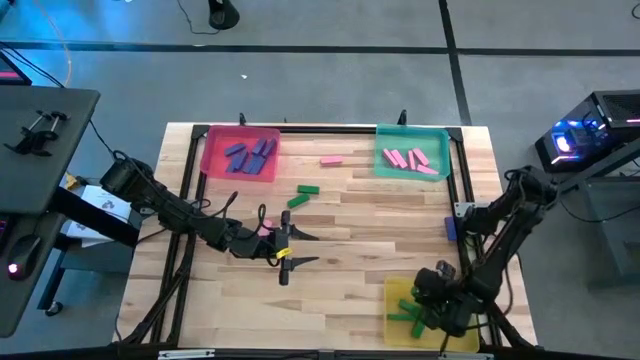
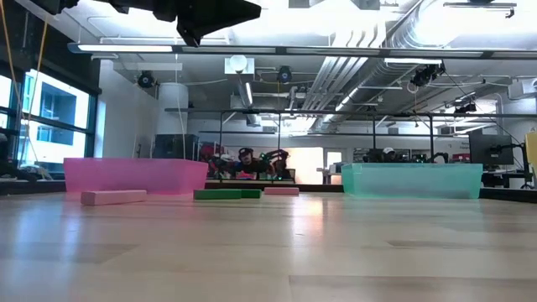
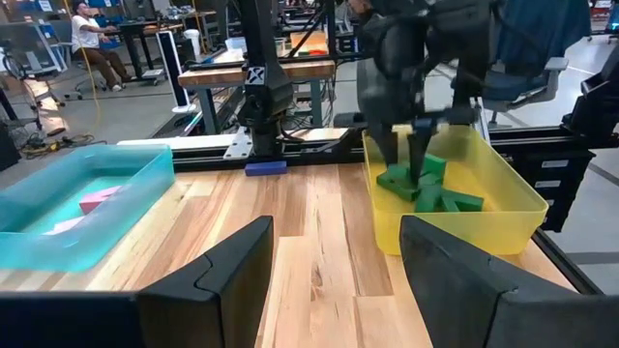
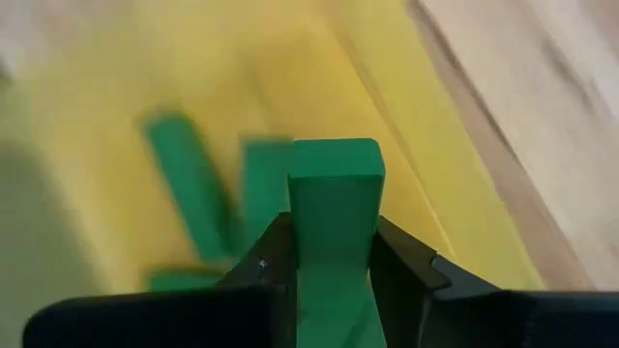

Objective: Sort blocks
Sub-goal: Put the green block into the yellow bin, then put the blue block into the red bin

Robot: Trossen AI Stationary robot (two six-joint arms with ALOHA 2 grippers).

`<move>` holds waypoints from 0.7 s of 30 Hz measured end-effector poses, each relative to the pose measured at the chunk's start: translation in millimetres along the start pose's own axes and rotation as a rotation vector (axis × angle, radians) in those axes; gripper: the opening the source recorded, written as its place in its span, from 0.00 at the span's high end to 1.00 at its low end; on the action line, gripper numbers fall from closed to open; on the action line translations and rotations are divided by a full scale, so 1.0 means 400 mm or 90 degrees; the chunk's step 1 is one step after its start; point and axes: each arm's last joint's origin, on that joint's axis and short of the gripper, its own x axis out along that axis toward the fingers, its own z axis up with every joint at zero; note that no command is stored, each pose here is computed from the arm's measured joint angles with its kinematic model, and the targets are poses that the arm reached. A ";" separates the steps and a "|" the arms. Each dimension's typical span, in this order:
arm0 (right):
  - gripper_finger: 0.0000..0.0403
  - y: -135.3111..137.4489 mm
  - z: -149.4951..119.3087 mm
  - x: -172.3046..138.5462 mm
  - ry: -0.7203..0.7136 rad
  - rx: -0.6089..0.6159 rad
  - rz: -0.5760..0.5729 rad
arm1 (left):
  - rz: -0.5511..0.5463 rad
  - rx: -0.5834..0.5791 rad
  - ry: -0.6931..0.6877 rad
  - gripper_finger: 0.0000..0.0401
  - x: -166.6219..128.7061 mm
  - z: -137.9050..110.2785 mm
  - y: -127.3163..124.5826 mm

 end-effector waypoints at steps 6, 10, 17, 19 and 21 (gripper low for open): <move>0.73 -0.003 0.010 0.051 0.136 0.027 -0.057 | 0.000 0.000 0.000 0.47 0.000 0.000 0.000; 0.65 -0.006 0.015 0.064 0.202 0.046 -0.070 | 0.000 0.001 0.001 0.47 0.000 0.000 0.000; 0.62 -0.020 0.055 0.048 0.294 0.092 -0.063 | 0.001 0.006 0.001 0.47 0.000 0.000 0.000; 0.63 -0.032 0.069 0.032 0.300 0.105 -0.069 | 0.001 0.005 0.001 0.47 0.000 0.000 0.000; 0.64 -0.049 0.082 0.009 0.299 0.115 -0.078 | 0.001 0.005 0.001 0.47 0.000 0.000 0.000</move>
